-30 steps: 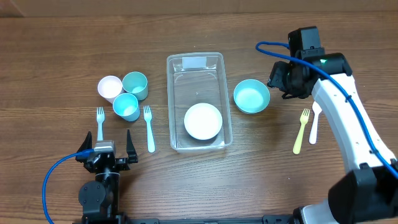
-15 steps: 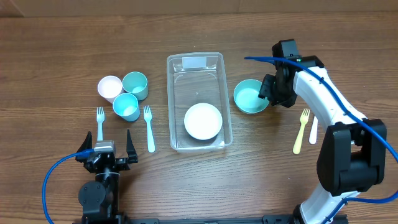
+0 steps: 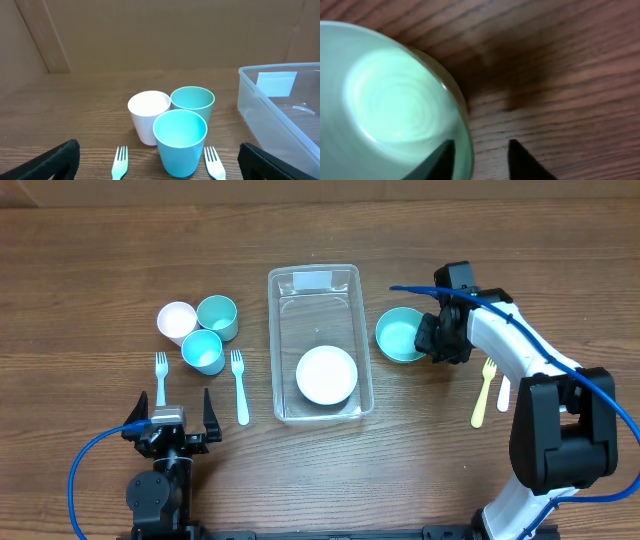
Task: Pack container
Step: 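Grasp the teal bowl rim with the right gripper, then carry the teal bowl into the container onto the stack, release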
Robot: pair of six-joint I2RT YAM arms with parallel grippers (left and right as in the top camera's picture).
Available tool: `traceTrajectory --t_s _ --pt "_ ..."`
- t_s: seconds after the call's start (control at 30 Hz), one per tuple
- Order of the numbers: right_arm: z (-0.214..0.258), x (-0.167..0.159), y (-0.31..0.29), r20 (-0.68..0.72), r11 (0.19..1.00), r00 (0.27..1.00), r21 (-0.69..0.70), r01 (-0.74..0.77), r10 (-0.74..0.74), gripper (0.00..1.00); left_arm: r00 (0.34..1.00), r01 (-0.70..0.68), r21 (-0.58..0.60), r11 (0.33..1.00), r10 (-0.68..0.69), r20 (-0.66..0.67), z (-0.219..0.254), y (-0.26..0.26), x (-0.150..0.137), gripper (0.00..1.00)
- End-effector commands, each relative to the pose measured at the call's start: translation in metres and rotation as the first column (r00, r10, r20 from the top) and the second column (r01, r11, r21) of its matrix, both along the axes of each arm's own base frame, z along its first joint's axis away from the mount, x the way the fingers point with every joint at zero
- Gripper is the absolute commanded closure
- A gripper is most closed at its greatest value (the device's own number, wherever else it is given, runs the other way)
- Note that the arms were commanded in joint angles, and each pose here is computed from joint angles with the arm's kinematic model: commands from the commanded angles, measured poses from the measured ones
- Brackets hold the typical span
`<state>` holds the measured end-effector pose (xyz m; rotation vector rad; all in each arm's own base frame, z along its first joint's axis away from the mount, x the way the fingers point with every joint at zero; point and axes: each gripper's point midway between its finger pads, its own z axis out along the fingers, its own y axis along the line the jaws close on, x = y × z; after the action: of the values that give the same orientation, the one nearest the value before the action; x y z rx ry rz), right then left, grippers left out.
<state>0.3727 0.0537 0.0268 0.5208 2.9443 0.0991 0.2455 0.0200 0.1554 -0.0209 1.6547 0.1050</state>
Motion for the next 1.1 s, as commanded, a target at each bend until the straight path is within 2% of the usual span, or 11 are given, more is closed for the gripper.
traceTrajectory --t_s 0.0,0.1,0.33,0.53,0.73,0.93,1.07 --pt "-0.002 0.001 0.001 0.003 1.0 1.0 0.006 0.004 -0.004 0.82 1.0 0.001 0.016 1.0 -0.001 0.003 0.0 0.0 0.0 0.0" --pt "-0.002 0.0 0.001 0.002 1.0 1.0 0.006 0.003 -0.003 0.96 1.0 0.001 0.016 1.0 -0.001 0.003 0.0 0.0 0.0 0.0" --pt "0.015 0.008 -0.002 0.02 1.0 1.0 -0.009 0.007 -0.007 0.96 1.0 0.001 0.016 1.0 -0.001 0.003 0.0 0.0 0.0 0.0" --pt "0.078 0.023 -0.018 0.106 0.994 0.994 -0.103 0.027 -0.016 0.96 1.0 0.001 0.016 1.0 -0.001 0.003 0.0 0.0 0.0 0.0" --pt "0.175 0.022 -0.018 0.262 0.995 0.965 -0.102 -0.001 0.028 0.96 1.0 0.001 0.016 1.0 -0.001 0.003 0.0 0.0 0.0 0.0" --pt "0.219 -0.005 0.016 0.344 0.98 0.918 -0.097 -0.172 0.195 0.96 1.0 0.001 0.016 1.0 -0.001 0.003 0.0 0.0 0.0 0.0" --pt "0.227 -0.019 0.056 0.363 0.95 0.878 -0.091 -0.3 0.312 0.96 1.0 0.001 0.016 1.0 -0.001 0.003 0.0 0.0 0.0 0.0"
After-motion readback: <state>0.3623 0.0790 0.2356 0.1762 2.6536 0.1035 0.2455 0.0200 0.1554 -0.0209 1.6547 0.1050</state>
